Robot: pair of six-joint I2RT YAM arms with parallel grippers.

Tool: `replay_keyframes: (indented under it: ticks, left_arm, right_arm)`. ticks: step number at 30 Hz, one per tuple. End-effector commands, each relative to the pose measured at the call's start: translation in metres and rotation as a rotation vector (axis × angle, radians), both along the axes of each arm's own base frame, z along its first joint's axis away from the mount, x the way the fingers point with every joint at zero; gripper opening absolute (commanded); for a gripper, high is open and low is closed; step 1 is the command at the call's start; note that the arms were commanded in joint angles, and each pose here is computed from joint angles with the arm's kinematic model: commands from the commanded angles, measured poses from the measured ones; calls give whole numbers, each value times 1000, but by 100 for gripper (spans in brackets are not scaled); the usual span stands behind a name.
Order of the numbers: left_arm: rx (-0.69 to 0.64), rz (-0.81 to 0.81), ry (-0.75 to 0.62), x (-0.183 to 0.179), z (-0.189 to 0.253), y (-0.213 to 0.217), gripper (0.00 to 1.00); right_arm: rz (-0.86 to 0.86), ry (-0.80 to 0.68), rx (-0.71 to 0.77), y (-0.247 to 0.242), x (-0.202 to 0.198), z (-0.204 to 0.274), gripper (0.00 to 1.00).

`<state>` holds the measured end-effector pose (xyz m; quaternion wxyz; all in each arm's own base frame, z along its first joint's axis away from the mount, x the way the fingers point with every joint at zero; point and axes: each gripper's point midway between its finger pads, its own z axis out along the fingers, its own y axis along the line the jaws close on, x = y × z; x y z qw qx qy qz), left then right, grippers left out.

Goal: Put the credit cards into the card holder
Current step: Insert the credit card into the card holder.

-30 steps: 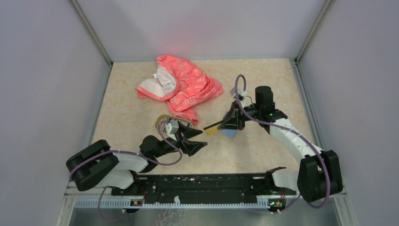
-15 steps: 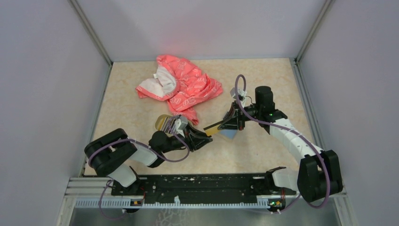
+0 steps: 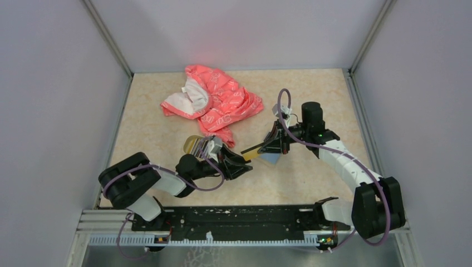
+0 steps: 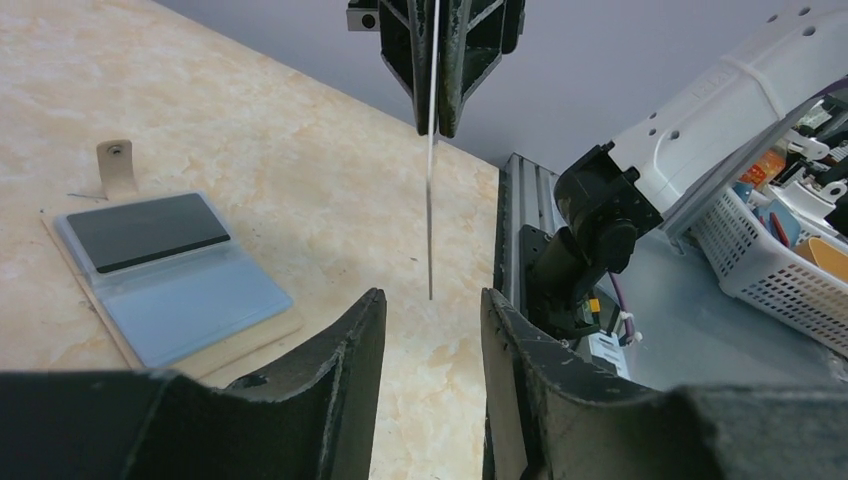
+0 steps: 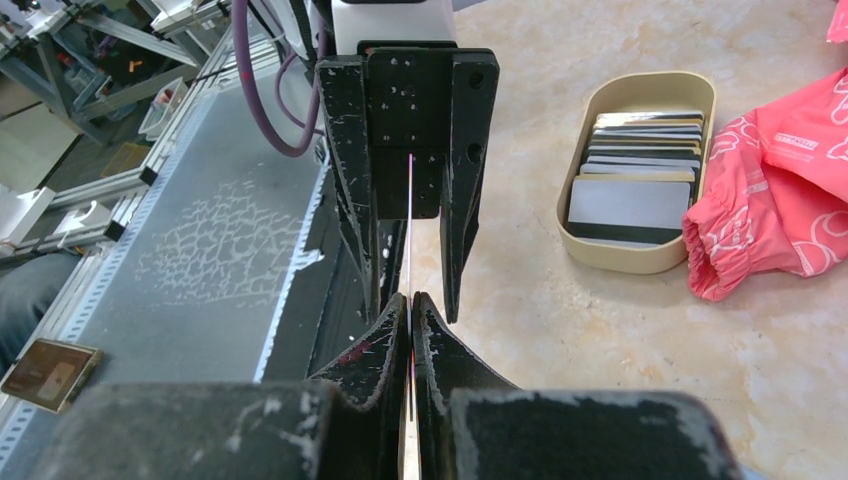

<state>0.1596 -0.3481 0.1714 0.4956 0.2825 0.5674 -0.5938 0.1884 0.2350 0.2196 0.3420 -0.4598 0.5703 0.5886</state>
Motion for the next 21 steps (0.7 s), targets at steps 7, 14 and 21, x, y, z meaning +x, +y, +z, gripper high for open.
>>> replay_keyframes:
  ticks: [7, 14, 21]
  left_arm:
    - [-272, 4, -224, -9, 86, 14, 50]
    - [-286, 20, -215, -5, 90, 13, 47]
    - [-300, 19, -217, -6, 96, 14, 39]
  right_arm:
    - [42, -23, 18, 2, -5, 0, 0]
    - [50, -19, 16, 3, -7, -2, 0]
    - [52, -19, 12, 3, -8, -4, 0]
